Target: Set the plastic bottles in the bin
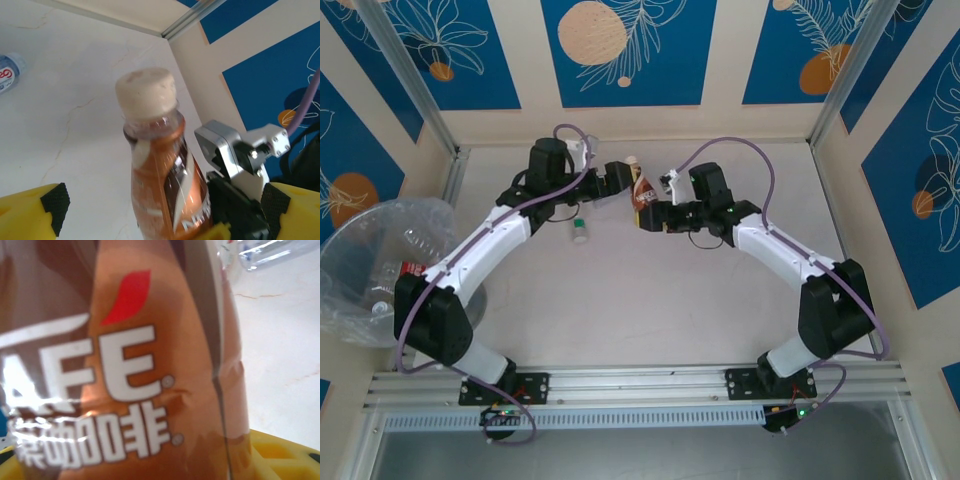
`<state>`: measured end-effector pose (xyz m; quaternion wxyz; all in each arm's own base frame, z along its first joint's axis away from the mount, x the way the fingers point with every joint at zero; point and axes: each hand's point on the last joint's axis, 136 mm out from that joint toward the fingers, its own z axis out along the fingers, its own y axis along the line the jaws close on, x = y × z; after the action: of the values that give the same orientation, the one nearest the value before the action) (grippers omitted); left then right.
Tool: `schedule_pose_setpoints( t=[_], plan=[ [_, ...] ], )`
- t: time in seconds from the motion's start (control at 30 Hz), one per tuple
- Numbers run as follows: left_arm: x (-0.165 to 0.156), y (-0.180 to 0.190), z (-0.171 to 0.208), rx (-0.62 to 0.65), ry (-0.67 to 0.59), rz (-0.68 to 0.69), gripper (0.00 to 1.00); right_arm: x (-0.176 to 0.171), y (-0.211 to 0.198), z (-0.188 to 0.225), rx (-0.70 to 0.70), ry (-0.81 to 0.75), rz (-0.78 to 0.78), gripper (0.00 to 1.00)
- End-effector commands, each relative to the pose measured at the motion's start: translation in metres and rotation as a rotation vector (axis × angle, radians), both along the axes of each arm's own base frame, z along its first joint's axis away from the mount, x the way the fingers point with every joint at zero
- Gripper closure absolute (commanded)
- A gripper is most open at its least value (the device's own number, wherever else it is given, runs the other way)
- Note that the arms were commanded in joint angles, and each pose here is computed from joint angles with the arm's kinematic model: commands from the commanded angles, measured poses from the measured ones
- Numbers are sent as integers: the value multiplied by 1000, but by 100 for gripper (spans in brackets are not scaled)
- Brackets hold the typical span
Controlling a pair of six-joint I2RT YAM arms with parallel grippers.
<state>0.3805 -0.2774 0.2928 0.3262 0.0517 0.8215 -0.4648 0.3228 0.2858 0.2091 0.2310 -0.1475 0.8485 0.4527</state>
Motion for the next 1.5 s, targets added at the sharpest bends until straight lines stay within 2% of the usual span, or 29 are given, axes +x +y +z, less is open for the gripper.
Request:
schedule_pose_setpoints(
  t=[0.0, 0.07, 0.17, 0.27, 0.5, 0.67, 0.77, 0.93, 1.13, 1.47],
  plan=[
    [3, -11, 18, -70, -54, -37, 1, -11, 15, 29, 112, -62, 62, 48],
    [2, -14, 21, -82, -73, -51, 1, -18, 21, 31, 123, -62, 90, 47],
    [7, -7, 22, -80, -92, -4, 8, -24, 29, 31, 128, -76, 113, 47],
    [4, -10, 31, -101, -123, -24, 18, -25, 35, 29, 128, -73, 123, 47],
    [8, -2, 25, -56, -127, 21, 44, -31, 44, 31, 148, -80, 162, 47],
    [8, 3, 24, -46, -135, 45, 53, -33, 46, 29, 148, -72, 175, 46],
    [7, 2, 21, -42, -127, 35, 58, -34, 46, 29, 143, -72, 180, 43],
    [8, 2, 17, -23, -107, 34, 62, -32, 46, 27, 126, -75, 177, 34],
    [8, 6, 18, 4, -115, 52, 63, -26, 45, 26, 111, -70, 161, 17],
    [11, 17, 12, 66, -105, 106, 61, -23, 19, 30, 69, -99, 112, 6]
  ],
)
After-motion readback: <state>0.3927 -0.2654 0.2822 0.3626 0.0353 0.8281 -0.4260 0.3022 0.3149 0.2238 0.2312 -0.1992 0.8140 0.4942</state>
